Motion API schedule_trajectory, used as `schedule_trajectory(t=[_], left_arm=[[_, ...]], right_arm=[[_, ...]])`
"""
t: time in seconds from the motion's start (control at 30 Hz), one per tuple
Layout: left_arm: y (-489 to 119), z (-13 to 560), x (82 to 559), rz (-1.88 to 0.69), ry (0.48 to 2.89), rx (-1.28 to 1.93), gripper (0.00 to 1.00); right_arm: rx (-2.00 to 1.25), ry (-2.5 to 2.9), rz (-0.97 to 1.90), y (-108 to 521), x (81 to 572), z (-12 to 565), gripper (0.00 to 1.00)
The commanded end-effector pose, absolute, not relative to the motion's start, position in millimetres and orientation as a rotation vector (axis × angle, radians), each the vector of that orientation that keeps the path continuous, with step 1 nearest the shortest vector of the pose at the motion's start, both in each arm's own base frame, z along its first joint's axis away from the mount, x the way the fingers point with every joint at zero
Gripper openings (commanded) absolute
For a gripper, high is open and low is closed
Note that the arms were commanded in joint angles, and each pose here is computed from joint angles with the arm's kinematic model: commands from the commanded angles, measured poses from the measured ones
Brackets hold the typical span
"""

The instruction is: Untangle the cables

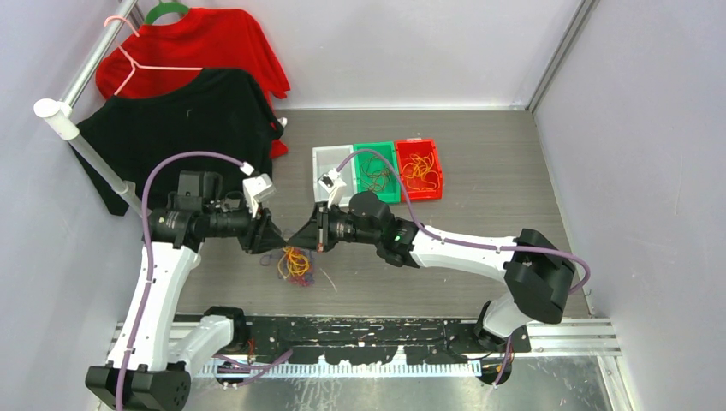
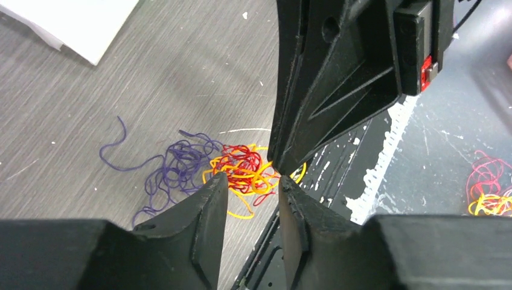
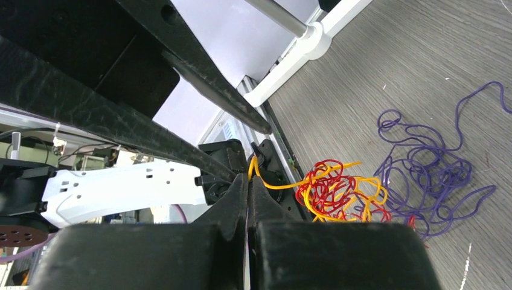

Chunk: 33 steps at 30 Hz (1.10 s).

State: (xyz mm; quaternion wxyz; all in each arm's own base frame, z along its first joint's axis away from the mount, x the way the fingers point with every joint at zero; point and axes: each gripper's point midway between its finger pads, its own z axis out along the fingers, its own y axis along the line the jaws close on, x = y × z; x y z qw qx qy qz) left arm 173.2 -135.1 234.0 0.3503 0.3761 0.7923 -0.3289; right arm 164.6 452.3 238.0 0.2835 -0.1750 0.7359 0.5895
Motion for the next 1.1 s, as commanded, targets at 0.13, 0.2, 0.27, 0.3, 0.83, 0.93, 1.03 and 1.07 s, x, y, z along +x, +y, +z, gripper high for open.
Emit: schedule_trajectory(t=[0.13,0.2,0.27,0.3,0.83,0.93,1.03,1.07], left_arm=[[-145.8,241.4,142.9,-1.025,2.003,1.103,0.50],[-146.1,244.0,135.5,-1.052,1.991,1.142,0.51],[-146.2,244.2,136.2,-1.054,1.988,1.153,0.49],[-146.0,243.0,138.3,-1.049,1.996,1.143,0.47],[-151.6,238.7,153.0,-1.060,1.988,1.049,0.19],[-152.0,237.4,151.1,-1.066,1.986,1.046,0.04],[-150.2,236.5,147.7,-1.046,1.980,1.066,0.00],[-149.7,236.6,146.3,-1.041,1.978,1.071,0.00]], right_arm=[[-0.494,1.826,1.686,450.6,156.6,287.2,0.01],[-0.500,1.825,1.687,449.9,155.8,288.2,0.01],[-0.507,1.820,1.697,449.7,154.1,290.3,0.01],[-0.510,1.816,1.708,449.9,152.6,292.2,0.01],[-0.531,1.770,1.843,449.9,137.4,313.9,0.01],[-0.531,1.769,1.847,449.9,136.7,314.3,0.01],[-0.527,1.764,1.843,447.1,137.9,316.5,0.01],[-0.526,1.763,1.839,445.9,138.9,316.6,0.01]])
